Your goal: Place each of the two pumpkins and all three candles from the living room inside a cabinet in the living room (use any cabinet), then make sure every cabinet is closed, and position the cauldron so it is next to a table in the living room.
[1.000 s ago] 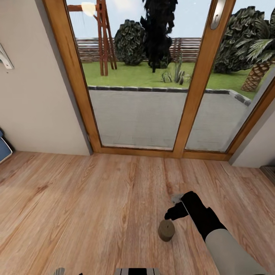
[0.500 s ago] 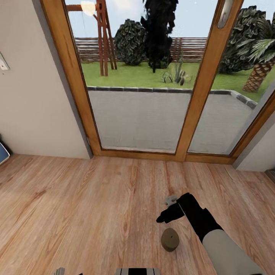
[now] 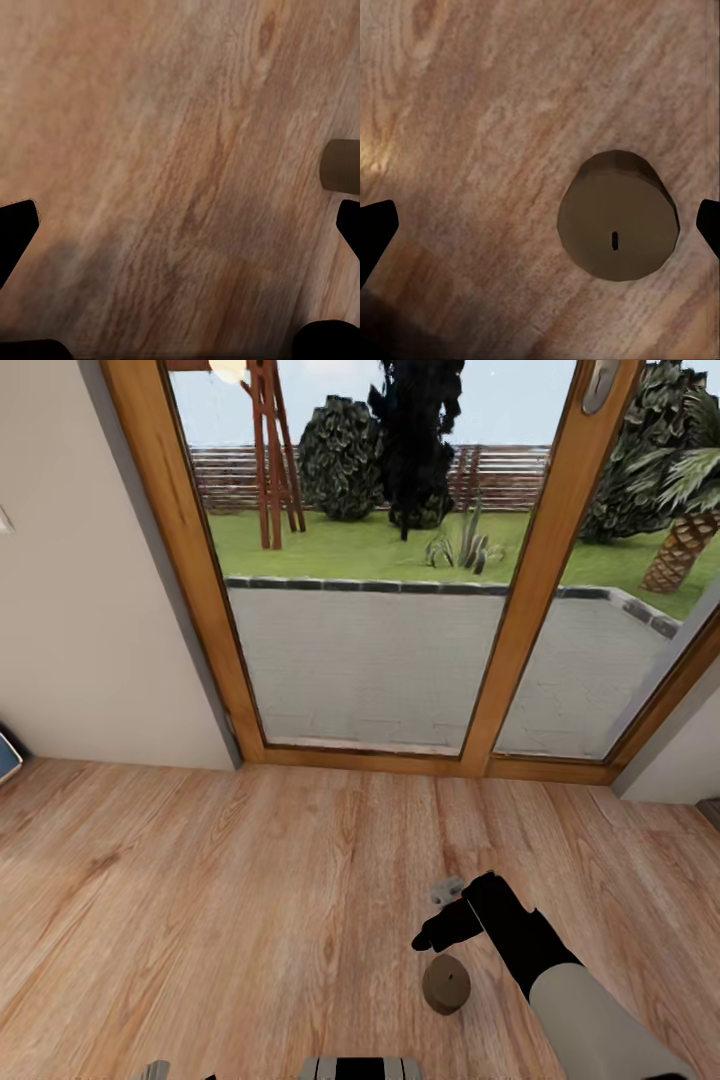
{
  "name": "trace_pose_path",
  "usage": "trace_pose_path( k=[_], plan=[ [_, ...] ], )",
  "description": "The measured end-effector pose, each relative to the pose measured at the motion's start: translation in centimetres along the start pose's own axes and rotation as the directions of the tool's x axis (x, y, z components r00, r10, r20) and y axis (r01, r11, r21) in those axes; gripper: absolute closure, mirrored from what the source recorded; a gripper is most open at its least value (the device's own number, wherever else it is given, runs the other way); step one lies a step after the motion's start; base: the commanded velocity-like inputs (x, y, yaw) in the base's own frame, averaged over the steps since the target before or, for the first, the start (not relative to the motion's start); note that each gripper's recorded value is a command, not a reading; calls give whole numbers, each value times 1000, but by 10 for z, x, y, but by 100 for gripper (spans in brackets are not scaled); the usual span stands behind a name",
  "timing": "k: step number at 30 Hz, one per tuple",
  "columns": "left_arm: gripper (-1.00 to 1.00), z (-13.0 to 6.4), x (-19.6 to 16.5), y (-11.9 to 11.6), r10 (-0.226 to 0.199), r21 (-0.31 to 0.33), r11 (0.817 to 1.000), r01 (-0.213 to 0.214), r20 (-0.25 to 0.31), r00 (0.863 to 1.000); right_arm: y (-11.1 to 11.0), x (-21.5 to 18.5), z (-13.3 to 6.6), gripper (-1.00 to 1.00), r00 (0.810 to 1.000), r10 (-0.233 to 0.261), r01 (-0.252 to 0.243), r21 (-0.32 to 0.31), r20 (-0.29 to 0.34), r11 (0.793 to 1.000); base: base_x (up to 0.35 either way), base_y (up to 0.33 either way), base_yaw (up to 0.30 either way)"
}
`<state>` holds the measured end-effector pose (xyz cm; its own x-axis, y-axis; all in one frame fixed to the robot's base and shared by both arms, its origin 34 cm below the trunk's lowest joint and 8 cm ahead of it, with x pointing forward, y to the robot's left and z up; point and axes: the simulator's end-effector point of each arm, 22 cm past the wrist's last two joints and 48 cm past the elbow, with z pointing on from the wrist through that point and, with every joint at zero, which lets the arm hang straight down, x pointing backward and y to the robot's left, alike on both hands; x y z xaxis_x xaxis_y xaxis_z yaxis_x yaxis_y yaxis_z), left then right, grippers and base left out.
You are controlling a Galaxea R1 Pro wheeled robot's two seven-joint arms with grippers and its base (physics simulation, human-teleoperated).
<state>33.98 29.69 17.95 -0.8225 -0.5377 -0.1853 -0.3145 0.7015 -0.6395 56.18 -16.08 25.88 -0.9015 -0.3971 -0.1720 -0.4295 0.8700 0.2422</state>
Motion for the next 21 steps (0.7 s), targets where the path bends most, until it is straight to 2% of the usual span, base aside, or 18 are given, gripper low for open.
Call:
trace_pose_path(
  k=[3, 7, 9, 11, 21],
  plan=[
    [-100, 1, 4, 3, -6, -7, 1000, 6, -9, 1000, -13, 3, 8, -100, 1000, -4, 4, 52, -1, 999, 0, 0, 0],
    [-100, 1, 9, 8, -14, -16, 1000, 13, -21, 1000, -36, 3, 15, -100, 1000, -13, 11, 153, 14, 988, 0, 0, 0],
    [-100, 2, 12, 10, -18, -20, 1000, 17, -26, 999, -43, 3, 18, -100, 1000, -13, 9, 179, 17, 984, 0, 0, 0],
    [-100, 2, 15, 13, -20, -25, 999, 20, -32, 999, -47, 5, 21, -100, 1000, -11, 7, 195, 17, 981, 0, 0, 0],
    [-100, 4, 28, 23, -41, -42, 998, 38, -60, 997, -49, 18, 41, -100, 1000, -5, 8, 189, -17, 982, 0, 0, 0]
  ],
)
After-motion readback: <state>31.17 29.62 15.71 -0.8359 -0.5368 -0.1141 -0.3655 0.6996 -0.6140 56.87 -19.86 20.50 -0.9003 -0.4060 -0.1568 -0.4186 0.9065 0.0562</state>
